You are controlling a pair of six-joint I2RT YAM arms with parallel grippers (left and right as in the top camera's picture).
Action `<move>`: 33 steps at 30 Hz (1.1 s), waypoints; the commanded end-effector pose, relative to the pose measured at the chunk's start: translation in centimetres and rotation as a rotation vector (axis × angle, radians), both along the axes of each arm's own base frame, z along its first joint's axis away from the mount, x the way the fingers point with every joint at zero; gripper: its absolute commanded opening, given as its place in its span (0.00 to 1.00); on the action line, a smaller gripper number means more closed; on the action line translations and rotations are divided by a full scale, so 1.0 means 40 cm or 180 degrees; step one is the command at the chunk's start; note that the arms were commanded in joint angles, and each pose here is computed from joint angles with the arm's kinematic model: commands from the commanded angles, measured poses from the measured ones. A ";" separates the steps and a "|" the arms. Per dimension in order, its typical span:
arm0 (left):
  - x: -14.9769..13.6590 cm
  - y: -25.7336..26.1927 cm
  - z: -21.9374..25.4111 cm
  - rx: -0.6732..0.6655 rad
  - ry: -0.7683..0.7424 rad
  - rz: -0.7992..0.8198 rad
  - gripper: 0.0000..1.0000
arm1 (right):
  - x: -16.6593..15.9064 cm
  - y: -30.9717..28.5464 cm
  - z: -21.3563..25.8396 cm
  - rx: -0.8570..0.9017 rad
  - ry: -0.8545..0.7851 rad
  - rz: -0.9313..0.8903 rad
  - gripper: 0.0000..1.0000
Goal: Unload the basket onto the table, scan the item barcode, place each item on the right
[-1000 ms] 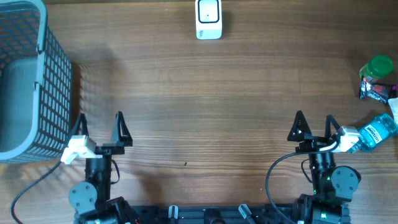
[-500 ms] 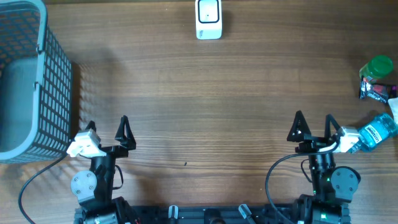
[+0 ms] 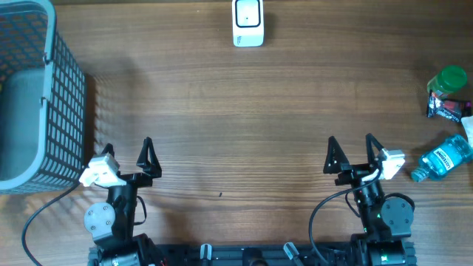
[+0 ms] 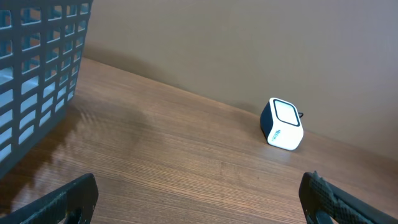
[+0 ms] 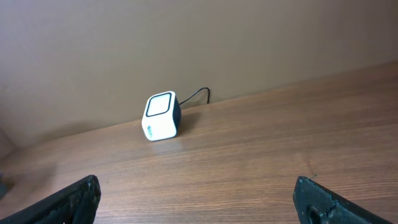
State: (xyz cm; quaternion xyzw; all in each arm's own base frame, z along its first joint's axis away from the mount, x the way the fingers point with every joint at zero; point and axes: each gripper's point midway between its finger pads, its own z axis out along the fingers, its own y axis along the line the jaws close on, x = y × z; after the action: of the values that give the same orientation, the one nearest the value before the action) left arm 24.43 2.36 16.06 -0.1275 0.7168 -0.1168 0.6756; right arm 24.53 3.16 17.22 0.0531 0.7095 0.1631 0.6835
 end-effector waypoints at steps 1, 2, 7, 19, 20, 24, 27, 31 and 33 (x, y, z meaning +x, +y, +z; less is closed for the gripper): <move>0.000 -0.002 -0.006 -0.0039 0.0030 -0.0011 1.00 | -0.001 -0.008 0.008 -0.0053 -0.0054 -0.0064 1.00; 0.000 -0.002 -0.006 -0.0039 0.0029 -0.0013 1.00 | -0.001 -0.009 0.008 -0.0050 -0.0056 -0.0068 1.00; 0.000 -0.002 -0.006 -0.0038 0.0029 -0.0012 1.00 | -0.001 -0.008 0.008 -0.0050 -0.0058 -0.0067 1.00; 0.000 -0.002 -0.003 -0.0028 0.0016 -0.0007 1.00 | -0.001 -0.009 0.008 -0.0050 -0.0058 -0.0068 1.00; 0.001 -0.004 -0.006 -0.0018 0.0028 -0.0002 1.00 | -0.001 -0.009 0.008 -0.0050 -0.0058 -0.0068 1.00; 0.003 -0.099 -0.008 0.0922 -0.0017 -0.0494 1.00 | -0.001 -0.009 0.008 -0.0050 -0.0056 -0.0068 1.00; 0.002 -0.105 -0.007 0.1124 -0.0035 -0.0459 1.00 | -0.001 -0.009 0.008 -0.0052 -0.0058 -0.0068 1.00; 0.002 -0.105 -0.007 0.0994 -0.0026 -0.0453 1.00 | -0.001 -0.008 0.008 -0.0050 -0.0058 -0.0067 1.00; 0.002 -0.105 -0.007 0.0988 -0.0025 -0.0452 1.00 | -0.001 -0.009 0.008 -0.0052 -0.0058 -0.0068 1.00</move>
State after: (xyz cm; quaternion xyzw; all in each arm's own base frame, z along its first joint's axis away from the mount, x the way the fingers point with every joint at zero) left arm 24.50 -2.30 16.03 0.0314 0.7277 -0.0707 0.6815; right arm 24.54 3.03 17.25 0.0559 0.7090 0.1606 0.6844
